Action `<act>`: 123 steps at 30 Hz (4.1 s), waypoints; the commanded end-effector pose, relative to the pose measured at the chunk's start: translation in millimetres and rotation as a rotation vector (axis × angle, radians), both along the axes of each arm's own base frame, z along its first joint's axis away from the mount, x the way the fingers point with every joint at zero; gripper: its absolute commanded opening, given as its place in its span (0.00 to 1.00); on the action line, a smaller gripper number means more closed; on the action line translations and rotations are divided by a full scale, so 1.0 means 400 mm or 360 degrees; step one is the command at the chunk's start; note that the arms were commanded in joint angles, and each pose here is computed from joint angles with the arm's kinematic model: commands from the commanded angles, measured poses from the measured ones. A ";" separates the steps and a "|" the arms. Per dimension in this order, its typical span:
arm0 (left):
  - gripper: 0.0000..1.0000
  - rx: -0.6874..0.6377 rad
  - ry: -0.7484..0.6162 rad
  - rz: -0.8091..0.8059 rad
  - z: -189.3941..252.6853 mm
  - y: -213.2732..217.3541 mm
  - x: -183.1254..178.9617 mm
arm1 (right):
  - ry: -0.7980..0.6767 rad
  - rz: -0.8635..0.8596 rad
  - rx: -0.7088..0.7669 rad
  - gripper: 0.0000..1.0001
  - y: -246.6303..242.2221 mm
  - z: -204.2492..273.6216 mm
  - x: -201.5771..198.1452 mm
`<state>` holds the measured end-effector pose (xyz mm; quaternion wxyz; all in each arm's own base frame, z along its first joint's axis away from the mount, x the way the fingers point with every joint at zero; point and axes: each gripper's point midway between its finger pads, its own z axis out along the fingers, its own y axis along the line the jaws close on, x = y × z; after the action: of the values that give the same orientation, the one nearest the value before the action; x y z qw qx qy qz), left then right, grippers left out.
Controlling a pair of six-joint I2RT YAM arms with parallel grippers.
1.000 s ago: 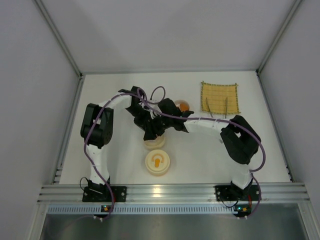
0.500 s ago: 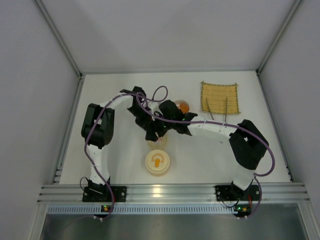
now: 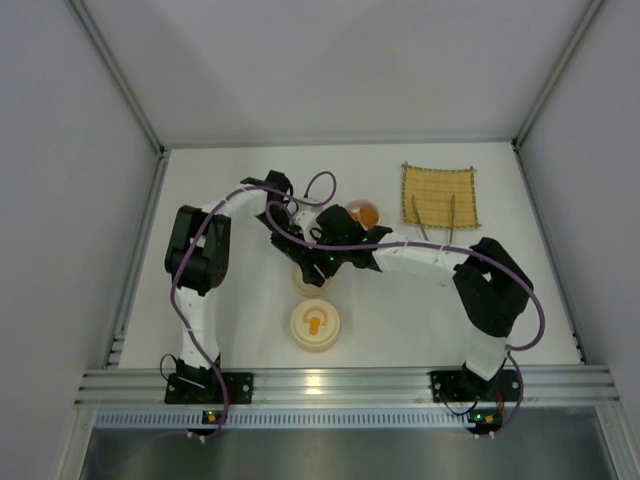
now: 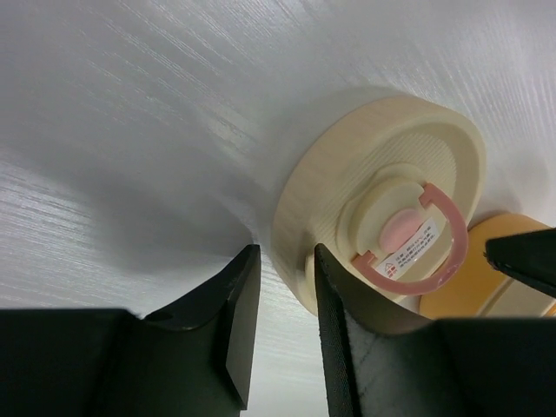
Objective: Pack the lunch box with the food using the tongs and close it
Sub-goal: Pick up the box lid from the center of the board, then close the box lid on the packing box.
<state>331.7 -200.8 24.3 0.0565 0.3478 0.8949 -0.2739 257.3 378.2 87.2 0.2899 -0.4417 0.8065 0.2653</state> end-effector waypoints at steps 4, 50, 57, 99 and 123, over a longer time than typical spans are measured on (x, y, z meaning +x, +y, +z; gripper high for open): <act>0.38 -0.0011 -0.0104 -0.0040 -0.003 -0.007 0.040 | -0.0050 0.0060 -0.0088 0.62 0.020 -0.039 0.014; 0.98 -0.0296 -0.0645 0.0692 0.375 0.118 0.211 | -0.0471 -0.0436 -0.0241 0.00 -0.187 0.233 0.145; 0.98 -0.0387 -0.0588 0.0612 0.373 0.098 0.149 | -0.0676 -0.0275 -0.0103 0.00 -0.288 0.355 0.259; 0.98 -0.0509 -0.0441 0.0544 0.321 0.111 0.076 | -0.0321 0.0053 -0.0103 0.00 -0.316 0.148 0.487; 0.98 -0.0499 -0.0439 0.0538 0.318 0.115 0.084 | -0.0179 0.0056 -0.0147 0.00 -0.319 0.039 0.469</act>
<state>360.3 -153.8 136.0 0.2518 0.1953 0.8848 -0.3400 442.0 244.1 107.0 0.3048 -0.4734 0.8030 0.1953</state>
